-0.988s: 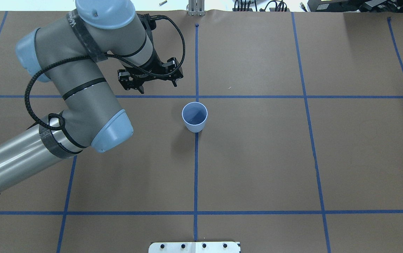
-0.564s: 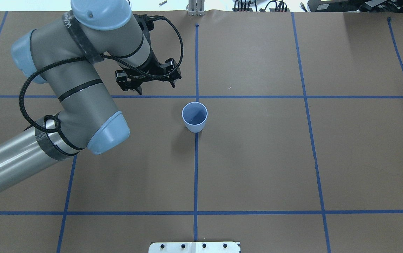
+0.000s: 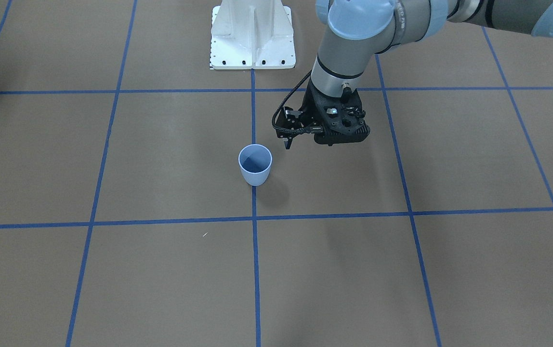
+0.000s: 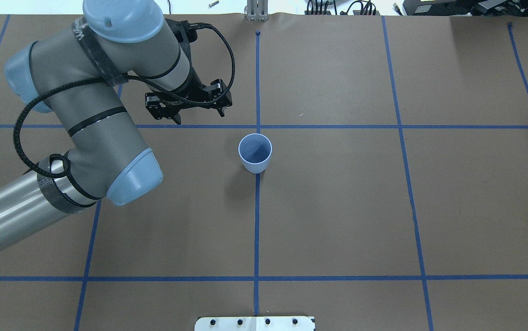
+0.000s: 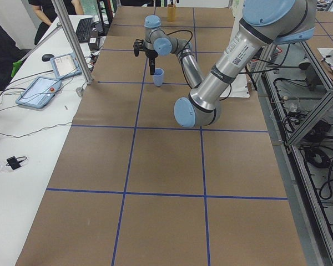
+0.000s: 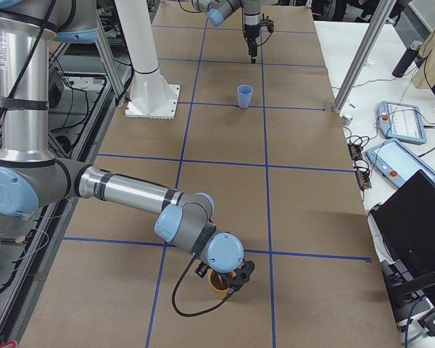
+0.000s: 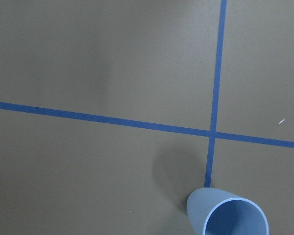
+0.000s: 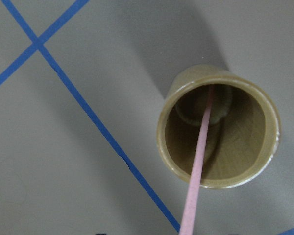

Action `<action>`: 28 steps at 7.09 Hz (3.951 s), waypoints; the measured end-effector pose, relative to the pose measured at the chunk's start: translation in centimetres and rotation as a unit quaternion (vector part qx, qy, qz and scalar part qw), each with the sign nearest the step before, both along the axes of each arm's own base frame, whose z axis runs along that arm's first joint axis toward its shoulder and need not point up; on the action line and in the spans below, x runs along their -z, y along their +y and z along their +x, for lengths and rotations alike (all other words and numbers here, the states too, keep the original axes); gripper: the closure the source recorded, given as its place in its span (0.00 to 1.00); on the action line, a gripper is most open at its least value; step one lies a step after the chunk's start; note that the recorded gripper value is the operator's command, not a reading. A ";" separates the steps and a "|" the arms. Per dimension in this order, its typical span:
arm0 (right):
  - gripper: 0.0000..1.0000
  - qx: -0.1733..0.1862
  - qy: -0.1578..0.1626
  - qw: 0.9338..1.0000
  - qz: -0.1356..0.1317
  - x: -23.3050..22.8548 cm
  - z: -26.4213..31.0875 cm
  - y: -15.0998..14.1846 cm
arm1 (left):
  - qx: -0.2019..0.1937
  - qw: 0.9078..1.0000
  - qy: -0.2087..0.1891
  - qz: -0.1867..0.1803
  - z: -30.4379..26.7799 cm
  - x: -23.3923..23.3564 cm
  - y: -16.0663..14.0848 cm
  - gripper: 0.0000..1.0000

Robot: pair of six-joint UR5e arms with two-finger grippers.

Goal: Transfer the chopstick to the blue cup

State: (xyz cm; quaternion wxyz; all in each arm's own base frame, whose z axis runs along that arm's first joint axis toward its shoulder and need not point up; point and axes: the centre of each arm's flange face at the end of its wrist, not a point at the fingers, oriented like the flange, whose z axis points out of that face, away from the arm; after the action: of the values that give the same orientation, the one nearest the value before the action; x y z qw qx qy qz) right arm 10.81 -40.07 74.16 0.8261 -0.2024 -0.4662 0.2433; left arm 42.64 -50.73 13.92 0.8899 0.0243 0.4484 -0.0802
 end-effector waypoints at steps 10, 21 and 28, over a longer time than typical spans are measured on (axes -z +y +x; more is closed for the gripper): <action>0.99 -0.025 -0.001 1.000 -0.006 -0.2 1.5 3.3 | -0.002 1.000 0.010 0.007 -0.7 0.9 0.8 0.02; 1.00 -0.063 0.061 0.996 0.031 24.0 7.8 -4.2 | -0.008 1.000 0.000 0.028 -3.5 -0.9 -1.2 0.02; 1.00 -0.004 -0.025 0.999 0.027 56.4 -18.9 -16.7 | -0.081 0.986 -0.102 0.105 -28.9 -23.0 -12.4 0.02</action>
State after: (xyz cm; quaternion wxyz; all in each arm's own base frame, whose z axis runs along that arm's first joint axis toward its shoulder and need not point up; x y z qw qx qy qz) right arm -8.08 -56.76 17.81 0.8183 -0.1846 -0.4940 0.2284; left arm 13.75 -63.16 36.91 0.9271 0.0893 0.3615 0.0431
